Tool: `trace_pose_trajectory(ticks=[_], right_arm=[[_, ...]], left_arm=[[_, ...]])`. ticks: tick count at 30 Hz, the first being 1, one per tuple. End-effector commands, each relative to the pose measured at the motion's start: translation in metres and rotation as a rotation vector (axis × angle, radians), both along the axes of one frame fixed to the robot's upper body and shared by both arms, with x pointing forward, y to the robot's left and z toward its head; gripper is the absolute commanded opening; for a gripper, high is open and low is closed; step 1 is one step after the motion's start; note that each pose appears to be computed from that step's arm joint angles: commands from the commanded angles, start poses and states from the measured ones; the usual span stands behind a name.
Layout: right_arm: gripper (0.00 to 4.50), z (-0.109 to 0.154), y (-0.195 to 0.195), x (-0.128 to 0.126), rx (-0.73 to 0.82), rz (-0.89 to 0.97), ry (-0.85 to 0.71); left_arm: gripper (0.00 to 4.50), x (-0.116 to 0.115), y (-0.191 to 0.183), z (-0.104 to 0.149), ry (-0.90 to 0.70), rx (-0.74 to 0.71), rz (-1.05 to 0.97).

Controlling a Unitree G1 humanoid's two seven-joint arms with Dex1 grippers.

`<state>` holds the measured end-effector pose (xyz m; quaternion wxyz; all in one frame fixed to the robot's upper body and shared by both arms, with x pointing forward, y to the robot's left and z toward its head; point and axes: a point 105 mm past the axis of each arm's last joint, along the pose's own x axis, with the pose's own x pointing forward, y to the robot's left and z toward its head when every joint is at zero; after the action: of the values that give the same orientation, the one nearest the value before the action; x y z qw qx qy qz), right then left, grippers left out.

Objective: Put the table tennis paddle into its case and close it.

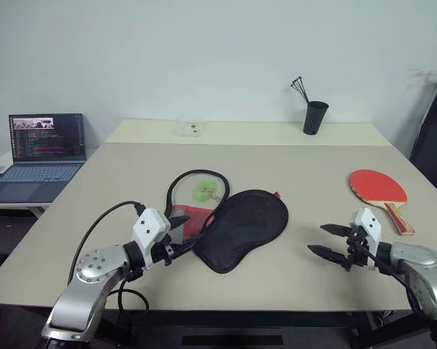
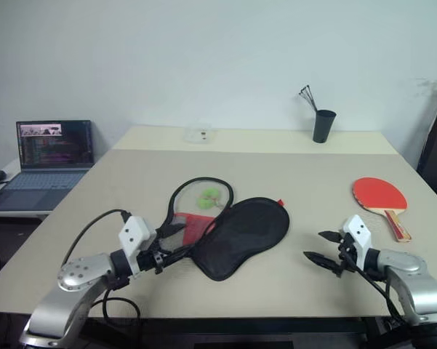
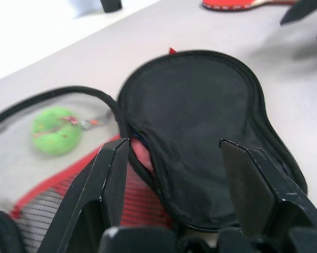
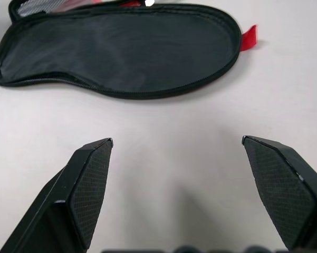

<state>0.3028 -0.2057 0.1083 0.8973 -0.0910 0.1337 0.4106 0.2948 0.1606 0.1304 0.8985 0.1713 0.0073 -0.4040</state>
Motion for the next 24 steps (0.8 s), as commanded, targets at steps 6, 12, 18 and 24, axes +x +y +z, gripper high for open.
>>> trace_pose_trajectory(ticks=[6, 12, 18, 24], right_arm=[[4.31, 0.021, 0.011, -0.015, 0.021, 0.037, -0.025], [4.31, 0.027, 0.024, -0.020, 0.089, 0.038, -0.009], [4.41, 0.012, 0.039, -0.011, 0.076, -0.006, -0.008], [4.41, 0.017, 0.042, 0.017, 0.148, -0.192, 0.012]], left_arm=[[2.97, -0.008, -0.005, 0.011, -0.001, -0.054, -0.089], [2.97, -0.006, -0.001, 0.018, 0.014, -0.046, -0.135], [2.97, 0.010, 0.015, 0.021, 0.015, 0.007, -0.128], [2.97, 0.020, -0.002, 0.036, 0.045, -0.003, -0.266]])
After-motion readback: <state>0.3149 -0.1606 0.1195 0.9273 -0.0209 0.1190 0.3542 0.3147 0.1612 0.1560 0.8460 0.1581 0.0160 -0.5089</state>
